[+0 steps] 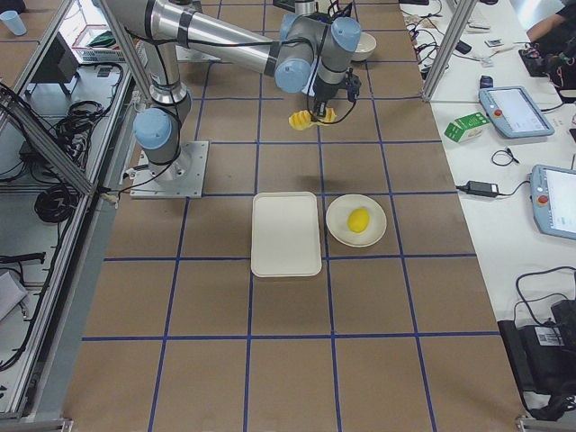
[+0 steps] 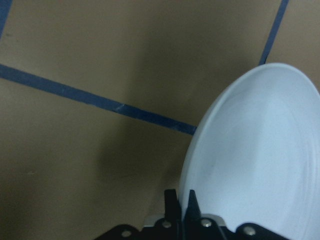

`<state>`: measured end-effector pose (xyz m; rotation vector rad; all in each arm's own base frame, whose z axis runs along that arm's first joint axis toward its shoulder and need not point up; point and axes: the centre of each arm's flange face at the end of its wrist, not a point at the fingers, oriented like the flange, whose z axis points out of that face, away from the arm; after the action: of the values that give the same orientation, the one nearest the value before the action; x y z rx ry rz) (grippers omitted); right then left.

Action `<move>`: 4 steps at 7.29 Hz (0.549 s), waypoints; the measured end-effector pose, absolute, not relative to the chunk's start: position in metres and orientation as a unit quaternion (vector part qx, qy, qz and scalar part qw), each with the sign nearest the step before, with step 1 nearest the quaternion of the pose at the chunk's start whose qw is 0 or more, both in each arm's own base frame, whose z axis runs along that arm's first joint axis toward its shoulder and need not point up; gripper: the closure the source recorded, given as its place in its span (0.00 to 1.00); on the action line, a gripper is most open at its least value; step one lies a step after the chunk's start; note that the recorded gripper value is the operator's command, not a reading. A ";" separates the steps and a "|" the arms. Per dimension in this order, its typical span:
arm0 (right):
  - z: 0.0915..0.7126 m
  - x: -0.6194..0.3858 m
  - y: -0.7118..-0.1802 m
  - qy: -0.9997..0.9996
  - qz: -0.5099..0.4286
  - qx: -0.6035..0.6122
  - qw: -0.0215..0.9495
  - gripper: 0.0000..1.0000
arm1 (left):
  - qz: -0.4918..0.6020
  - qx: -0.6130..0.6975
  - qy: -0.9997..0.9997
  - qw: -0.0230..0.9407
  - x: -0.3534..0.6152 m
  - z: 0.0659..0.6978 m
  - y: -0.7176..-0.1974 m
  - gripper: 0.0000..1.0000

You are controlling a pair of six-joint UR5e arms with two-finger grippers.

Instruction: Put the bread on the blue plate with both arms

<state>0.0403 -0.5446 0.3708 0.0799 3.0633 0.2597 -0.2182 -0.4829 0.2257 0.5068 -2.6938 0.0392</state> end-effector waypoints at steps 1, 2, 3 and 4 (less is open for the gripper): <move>0.370 0.044 -0.544 0.996 0.085 0.022 0.033 1.00 | 0.012 0.184 -0.963 0.198 -0.223 0.217 -0.476 1.00; 0.370 0.059 -0.543 0.996 0.085 0.012 0.030 1.00 | 0.007 0.185 -0.963 0.196 -0.227 0.209 -0.473 0.74; 0.371 0.080 -0.542 0.996 0.081 0.003 0.027 1.00 | 0.002 0.185 -0.964 0.193 -0.229 0.201 -0.473 0.60; 0.371 0.102 -0.542 0.997 0.074 0.002 0.027 1.00 | -0.001 0.184 -0.965 0.189 -0.229 0.196 -0.474 0.19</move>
<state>0.1019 -0.5417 0.3711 0.0074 3.0795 0.2289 -0.2293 -0.4742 0.1961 0.5181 -2.7129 -0.0024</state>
